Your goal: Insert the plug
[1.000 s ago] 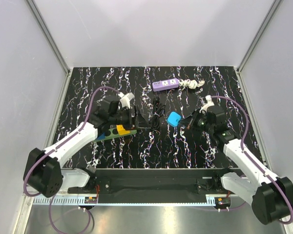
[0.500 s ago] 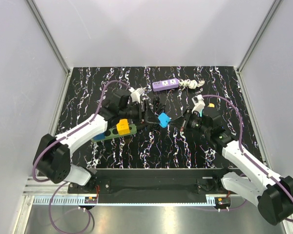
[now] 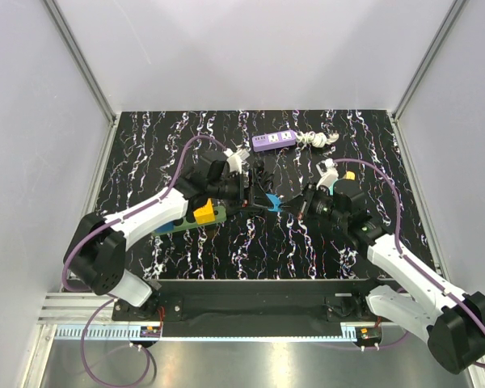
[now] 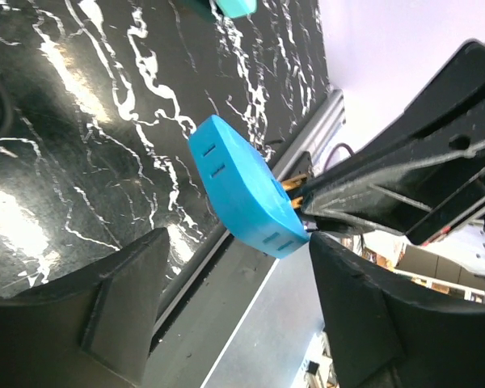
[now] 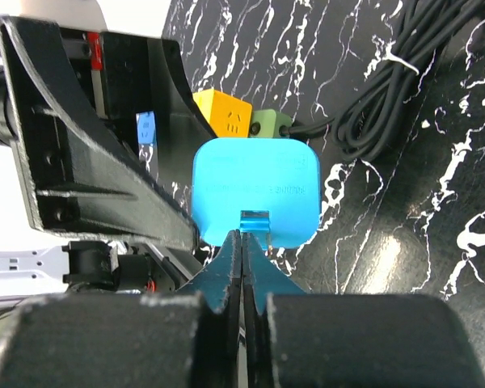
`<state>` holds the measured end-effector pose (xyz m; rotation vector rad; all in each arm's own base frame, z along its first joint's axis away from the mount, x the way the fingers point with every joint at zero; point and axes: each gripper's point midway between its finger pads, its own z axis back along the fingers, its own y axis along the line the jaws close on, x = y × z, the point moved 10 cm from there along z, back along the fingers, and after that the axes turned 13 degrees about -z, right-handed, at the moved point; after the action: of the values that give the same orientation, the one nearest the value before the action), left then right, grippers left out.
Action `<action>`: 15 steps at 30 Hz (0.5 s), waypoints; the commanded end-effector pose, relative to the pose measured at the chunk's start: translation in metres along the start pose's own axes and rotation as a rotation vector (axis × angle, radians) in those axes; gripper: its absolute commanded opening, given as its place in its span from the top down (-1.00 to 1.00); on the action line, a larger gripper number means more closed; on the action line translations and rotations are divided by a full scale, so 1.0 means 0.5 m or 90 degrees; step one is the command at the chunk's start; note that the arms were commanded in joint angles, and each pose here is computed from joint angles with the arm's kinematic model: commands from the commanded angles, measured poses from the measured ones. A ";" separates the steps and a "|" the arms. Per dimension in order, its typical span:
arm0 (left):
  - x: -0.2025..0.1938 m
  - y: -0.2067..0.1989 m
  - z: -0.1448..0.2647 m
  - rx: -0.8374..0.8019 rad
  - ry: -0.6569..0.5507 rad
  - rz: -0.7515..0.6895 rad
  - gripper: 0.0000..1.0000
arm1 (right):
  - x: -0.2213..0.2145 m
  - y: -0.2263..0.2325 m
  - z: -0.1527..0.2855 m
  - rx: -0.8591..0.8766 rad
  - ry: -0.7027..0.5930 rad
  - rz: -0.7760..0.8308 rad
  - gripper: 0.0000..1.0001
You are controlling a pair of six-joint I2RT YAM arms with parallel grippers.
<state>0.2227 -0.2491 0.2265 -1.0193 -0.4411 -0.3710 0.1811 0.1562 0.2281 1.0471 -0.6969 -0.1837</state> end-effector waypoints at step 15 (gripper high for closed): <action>0.024 -0.007 0.032 0.023 -0.012 0.029 -0.54 | -0.006 0.013 0.011 0.049 0.044 0.106 1.00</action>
<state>0.2288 -0.2367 0.2260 -0.9459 -0.4131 -0.3017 0.1756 0.1537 0.2184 1.0084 -0.6852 -0.0667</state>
